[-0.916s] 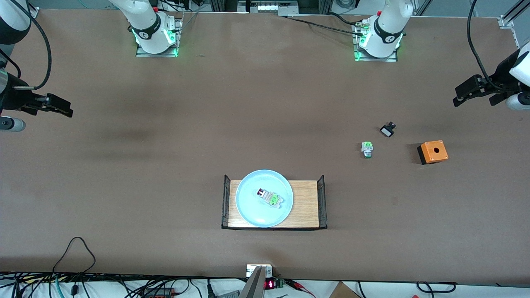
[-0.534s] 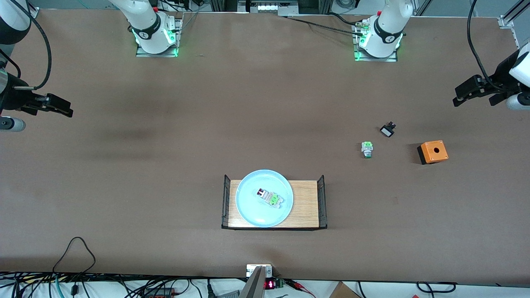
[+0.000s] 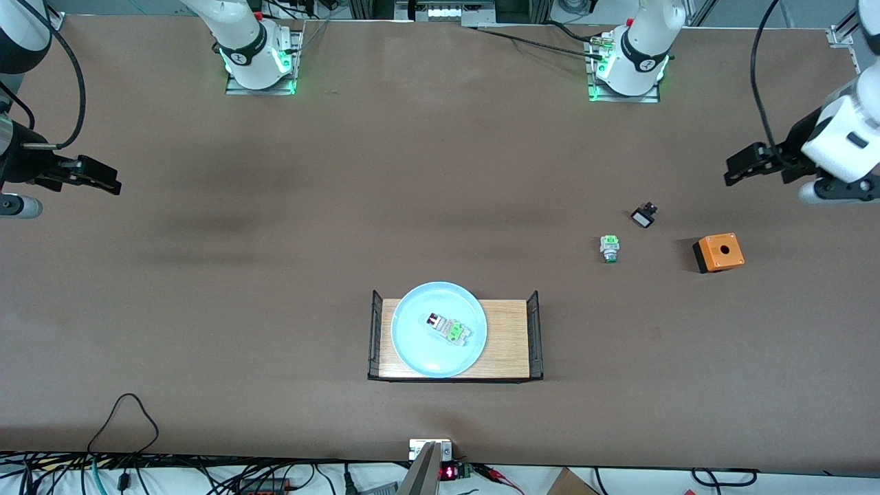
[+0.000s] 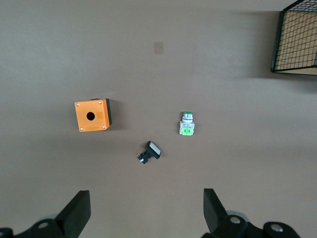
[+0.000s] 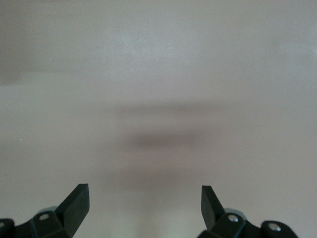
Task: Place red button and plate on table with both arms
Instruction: 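Reach the left gripper toward the switch block on the plate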
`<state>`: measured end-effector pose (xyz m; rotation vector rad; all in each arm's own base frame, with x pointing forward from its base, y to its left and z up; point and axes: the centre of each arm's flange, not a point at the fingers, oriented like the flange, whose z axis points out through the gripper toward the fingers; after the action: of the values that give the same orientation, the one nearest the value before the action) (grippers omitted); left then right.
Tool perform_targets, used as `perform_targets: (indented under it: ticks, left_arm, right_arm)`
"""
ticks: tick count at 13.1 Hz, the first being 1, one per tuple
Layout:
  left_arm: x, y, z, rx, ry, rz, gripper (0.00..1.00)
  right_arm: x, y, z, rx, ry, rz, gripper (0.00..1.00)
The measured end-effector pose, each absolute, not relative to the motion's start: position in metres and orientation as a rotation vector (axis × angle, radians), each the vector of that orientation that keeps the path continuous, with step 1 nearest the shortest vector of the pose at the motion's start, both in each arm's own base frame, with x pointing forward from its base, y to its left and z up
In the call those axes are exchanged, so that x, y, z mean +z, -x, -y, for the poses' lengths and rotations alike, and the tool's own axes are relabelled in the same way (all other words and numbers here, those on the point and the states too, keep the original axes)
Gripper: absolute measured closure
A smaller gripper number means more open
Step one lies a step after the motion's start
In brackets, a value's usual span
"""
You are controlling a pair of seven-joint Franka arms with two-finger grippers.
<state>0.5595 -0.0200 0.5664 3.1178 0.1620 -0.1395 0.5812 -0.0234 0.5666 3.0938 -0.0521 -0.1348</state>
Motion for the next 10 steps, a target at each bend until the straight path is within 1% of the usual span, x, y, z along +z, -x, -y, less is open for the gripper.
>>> perform_targets:
  ticks: [4, 10]
  left_arm:
    - [0.542, -0.588, 0.063, -0.169, -3.083, -0.488, 0.0]
    - [0.501, -0.64, 0.184, -0.197, -2.932, -1.046, 0.0]
  right_arm:
    - [0.567, -0.581, 0.023, -0.134, -3.094, 0.052, 0.0]
    - [0.567, -0.581, 0.023, -0.133, -3.094, 0.052, 0.0]
